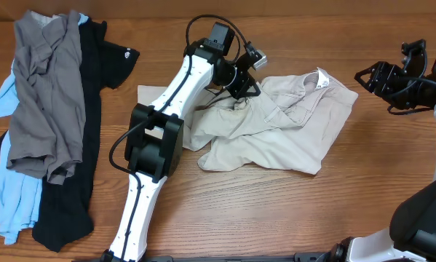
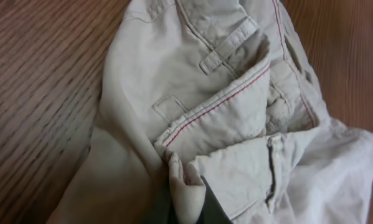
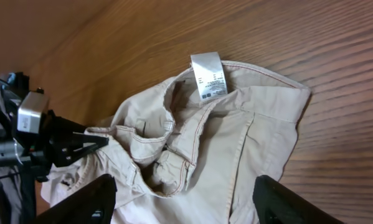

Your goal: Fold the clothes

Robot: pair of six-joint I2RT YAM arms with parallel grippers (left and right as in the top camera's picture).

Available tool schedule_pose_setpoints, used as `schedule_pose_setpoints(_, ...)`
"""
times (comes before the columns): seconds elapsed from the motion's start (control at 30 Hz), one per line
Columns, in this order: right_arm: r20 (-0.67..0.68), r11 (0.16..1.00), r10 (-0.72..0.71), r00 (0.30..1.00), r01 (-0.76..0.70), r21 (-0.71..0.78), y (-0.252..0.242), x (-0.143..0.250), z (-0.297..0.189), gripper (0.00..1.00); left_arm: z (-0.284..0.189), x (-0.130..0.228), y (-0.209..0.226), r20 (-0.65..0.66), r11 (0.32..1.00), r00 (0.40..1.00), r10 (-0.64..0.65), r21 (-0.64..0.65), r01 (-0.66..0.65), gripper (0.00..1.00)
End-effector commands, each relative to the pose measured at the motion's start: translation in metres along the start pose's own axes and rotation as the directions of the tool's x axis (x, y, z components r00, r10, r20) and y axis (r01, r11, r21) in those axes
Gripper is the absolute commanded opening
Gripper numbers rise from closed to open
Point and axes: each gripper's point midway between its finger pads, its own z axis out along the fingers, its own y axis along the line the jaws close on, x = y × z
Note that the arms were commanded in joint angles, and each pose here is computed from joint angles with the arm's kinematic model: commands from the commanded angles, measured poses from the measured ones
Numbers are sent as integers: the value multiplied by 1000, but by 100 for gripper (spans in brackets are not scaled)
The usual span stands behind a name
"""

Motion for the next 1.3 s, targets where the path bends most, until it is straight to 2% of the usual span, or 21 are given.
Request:
schedule_pose_setpoints(0.0, 59, 998, -39, 997, 36, 57, 1, -13, -16, 75, -41, -47, -4, 112, 999, 992, -50, -10, 51, 4)
schedule_pose_setpoints(0.13, 20, 998, -9, 1000, 7, 68, -17, -7, 6, 75, -129, -109, -9, 233, 972, 972, 37, -235, 20, 4)
schedule_pose_setpoints(0.23, 22, 998, -8, 1000, 7, 68, -27, -10, 22, 75, -155, -124, -18, 262, 954, 962, 81, -300, 1, 4)
schedule_pose_setpoints(0.37, 30, 998, -16, 999, 14, 66, -42, -18, 45, 74, -163, -131, -24, 270, 943, 958, 100, -333, -4, 4)
schedule_pose_setpoints(0.53, 18, 997, -71, 997, 71, 40, -46, -23, 100, 74, -156, -132, -27, 256, 934, 961, 109, -356, -11, 4)
schedule_pose_setpoints(0.6, 4, 993, -116, 993, 116, 16, -38, -20, 133, 74, -153, -132, -27, 246, 926, 963, 112, -379, -11, 4)
schedule_pose_setpoints(0.83, -30, 977, -213, 977, 213, -18, 3, 0, 199, 75, -153, -130, -23, 241, 912, 967, 85, -410, 22, 4)
schedule_pose_setpoints(1.07, -136, 964, -261, 956, 264, 4, 38, 41, 227, 73, -172, -137, -12, 311, 875, 950, 23, -466, 132, 4)
schedule_pose_setpoints(1.27, -240, 972, -187, 953, 215, 93, 38, 73, 231, 65, -222, -162, -25, 458, 855, 889, 17, -467, 224, 4)
